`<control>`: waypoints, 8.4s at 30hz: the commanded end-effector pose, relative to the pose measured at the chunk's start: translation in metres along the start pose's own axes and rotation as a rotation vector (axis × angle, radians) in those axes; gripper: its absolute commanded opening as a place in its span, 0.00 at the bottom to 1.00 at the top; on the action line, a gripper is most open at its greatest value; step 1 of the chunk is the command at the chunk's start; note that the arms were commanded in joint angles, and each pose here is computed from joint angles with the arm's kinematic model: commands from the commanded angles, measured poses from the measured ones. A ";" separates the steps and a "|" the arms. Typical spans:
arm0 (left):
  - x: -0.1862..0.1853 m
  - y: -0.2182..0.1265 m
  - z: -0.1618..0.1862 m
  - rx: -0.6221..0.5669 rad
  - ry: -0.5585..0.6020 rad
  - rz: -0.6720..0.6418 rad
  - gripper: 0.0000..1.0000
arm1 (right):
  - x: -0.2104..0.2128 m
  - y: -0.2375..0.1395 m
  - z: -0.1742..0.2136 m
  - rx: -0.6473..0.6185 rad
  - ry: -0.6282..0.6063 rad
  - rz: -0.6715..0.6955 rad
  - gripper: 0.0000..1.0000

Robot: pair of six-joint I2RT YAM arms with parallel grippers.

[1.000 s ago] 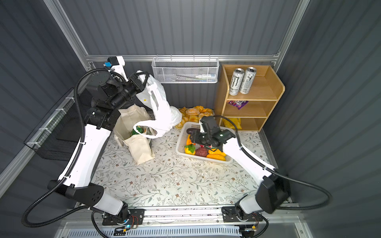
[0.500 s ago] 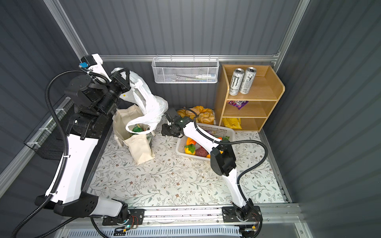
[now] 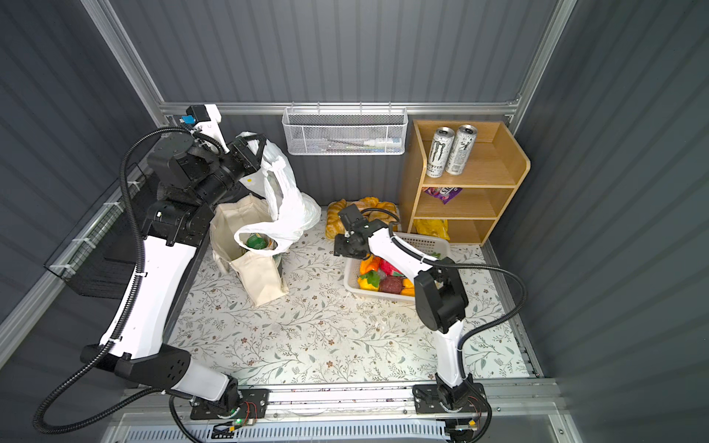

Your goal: Place the mixed food into the grocery bags and tie them

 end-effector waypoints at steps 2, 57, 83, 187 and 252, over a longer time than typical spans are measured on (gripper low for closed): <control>-0.013 0.006 0.016 0.095 -0.074 0.119 0.00 | -0.023 -0.014 0.012 0.008 0.015 -0.015 0.57; 0.047 -0.077 0.028 0.148 0.223 -0.297 1.00 | 0.075 -0.233 -0.021 -0.591 -0.210 -0.328 0.00; 0.137 -0.056 0.147 0.459 -0.256 -0.121 0.88 | 0.081 -0.251 -0.038 -0.678 -0.055 -0.510 0.00; 0.204 0.005 0.263 0.704 -0.028 -0.588 0.37 | 0.031 -0.112 0.048 -0.354 0.044 -0.513 0.02; 0.185 0.002 0.245 0.690 -0.009 -0.441 0.00 | -0.081 -0.003 0.073 0.086 0.294 -0.154 0.73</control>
Point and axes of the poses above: each gripper's point midway between its finger pads, its own y axis out along the fingers, its own x axis along the line the jaws close on, z = x × y, the point moved 6 cm from there along -y, back along the fingers, and after that the axes turned 12 degrees about -y, right-handed, at the moved point
